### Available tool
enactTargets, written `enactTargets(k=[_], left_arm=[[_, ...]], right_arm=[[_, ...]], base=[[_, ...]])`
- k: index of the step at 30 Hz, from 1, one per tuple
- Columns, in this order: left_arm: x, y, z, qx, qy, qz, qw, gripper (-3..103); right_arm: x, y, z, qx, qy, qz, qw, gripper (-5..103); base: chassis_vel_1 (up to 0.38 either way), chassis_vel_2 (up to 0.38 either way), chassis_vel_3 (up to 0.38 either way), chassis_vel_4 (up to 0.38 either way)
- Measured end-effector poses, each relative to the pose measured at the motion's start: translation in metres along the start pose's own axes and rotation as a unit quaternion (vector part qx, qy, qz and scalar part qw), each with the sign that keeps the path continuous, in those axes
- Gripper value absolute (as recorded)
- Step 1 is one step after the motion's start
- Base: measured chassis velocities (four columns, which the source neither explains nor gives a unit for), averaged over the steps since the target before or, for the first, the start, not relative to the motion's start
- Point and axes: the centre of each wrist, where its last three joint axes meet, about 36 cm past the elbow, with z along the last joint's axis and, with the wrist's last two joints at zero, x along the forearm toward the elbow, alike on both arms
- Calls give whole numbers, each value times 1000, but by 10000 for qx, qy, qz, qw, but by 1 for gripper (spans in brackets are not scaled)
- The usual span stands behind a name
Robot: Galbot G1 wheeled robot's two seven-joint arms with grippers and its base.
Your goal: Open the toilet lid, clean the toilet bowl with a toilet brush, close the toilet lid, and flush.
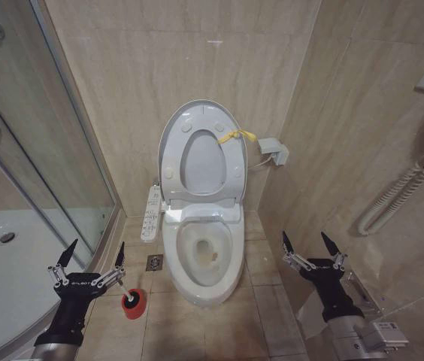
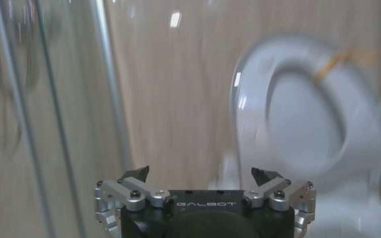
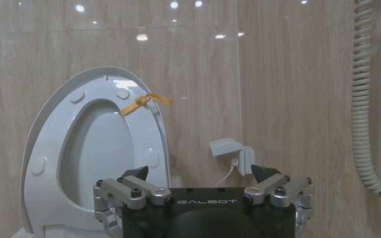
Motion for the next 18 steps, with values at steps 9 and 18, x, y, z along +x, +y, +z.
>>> enactTargets(k=[9,18], left_arm=[[-8,-14,55,-55,750,-466,9961,100],[-1,-16,96,376,458,-287,9978,100]], right_arm=[[0,0,0,0,0,0,10000,100],[0,0,0,0,-1,0,10000,100]], base=[[0,0,0,0],[0,0,0,0]])
